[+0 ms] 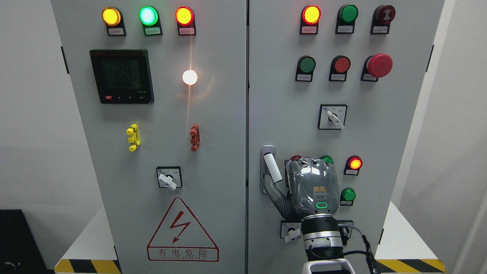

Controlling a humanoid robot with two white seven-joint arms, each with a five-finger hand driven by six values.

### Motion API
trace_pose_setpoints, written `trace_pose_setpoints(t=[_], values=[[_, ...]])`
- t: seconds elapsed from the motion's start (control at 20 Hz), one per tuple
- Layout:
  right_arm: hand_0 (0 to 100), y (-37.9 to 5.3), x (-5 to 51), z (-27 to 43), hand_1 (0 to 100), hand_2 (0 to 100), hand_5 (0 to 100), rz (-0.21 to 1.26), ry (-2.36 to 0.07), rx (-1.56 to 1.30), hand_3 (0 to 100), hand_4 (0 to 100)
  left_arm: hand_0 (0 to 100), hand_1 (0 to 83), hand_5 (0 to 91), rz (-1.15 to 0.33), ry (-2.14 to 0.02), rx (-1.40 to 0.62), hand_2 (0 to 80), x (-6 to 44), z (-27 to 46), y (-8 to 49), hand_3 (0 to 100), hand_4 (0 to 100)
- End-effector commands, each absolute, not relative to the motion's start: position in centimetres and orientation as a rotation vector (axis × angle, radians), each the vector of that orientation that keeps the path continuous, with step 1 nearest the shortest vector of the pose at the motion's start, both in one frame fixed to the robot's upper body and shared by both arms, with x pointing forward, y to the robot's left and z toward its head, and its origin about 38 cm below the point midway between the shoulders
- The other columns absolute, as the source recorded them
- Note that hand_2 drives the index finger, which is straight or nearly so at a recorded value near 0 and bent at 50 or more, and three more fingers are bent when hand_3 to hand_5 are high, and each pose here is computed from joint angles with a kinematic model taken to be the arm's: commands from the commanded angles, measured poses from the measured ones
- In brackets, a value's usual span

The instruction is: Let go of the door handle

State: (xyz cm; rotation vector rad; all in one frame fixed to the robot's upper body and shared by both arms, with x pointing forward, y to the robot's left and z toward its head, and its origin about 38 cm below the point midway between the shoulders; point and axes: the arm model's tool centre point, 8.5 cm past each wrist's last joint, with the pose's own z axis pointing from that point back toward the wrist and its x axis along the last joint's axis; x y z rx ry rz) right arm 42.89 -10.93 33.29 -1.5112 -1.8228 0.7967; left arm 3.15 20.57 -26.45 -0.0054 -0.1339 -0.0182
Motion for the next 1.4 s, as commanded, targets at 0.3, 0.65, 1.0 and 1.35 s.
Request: trace_pose_setpoints(t=[0.3, 0.65, 1.0, 1.35], values=[[47, -11.12, 42.86, 33.38, 47, 90, 99, 0.797, -1.814, -1.524, 100, 99, 12, 55.6, 0.0, -0.016, -0.118, -0.007, 0.0, 2.08, -26.49, 20.48, 0, 0], [48, -11.18, 42.88, 33.39, 47, 90, 99, 0.795, -1.813, -1.524, 100, 99, 12, 55.6, 0.0, -0.018, -0.118, -0.005, 0.0, 2.08, -26.49, 20.58, 0, 0], [49, -11.38, 42.69, 33.63, 46, 91, 99, 0.783, -1.817, -1.529, 100, 99, 12, 55.6, 0.0, -0.016, -0.118, -0.005, 0.0, 2.08, -26.49, 20.58, 0, 0], [49, -11.48, 42.68, 33.67, 46, 91, 99, 0.782, -1.817, -1.531, 100, 99, 12, 55.6, 0.0, -0.018, -0.118, -0.005, 0.0, 2.08, -26.49, 20.58, 0, 0]])
